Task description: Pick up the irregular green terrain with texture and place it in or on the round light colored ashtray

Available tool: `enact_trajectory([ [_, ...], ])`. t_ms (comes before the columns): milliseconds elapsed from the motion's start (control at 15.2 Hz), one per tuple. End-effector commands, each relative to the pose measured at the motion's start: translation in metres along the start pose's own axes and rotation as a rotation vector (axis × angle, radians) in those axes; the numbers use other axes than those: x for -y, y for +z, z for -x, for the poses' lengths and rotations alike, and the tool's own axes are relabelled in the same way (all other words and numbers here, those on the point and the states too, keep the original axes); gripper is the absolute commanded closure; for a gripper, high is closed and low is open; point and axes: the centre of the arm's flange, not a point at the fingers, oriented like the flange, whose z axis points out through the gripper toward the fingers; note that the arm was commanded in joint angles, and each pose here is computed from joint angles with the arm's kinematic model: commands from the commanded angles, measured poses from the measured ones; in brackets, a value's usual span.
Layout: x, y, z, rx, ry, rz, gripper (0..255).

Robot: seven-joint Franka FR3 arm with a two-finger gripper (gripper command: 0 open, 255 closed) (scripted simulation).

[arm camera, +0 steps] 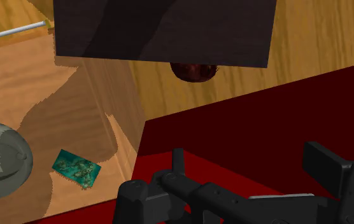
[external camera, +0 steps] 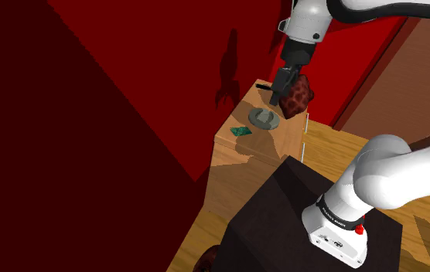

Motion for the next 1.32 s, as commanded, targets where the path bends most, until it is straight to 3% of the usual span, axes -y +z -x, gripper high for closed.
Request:
enact_trajectory([
  [0, 0.0, 0.0, 0.0, 0.0, 0.0, 0.0, 0],
  [1254, -0.118, 0.166, -0.162, 0.103, 0.506, -0.001, 0],
])
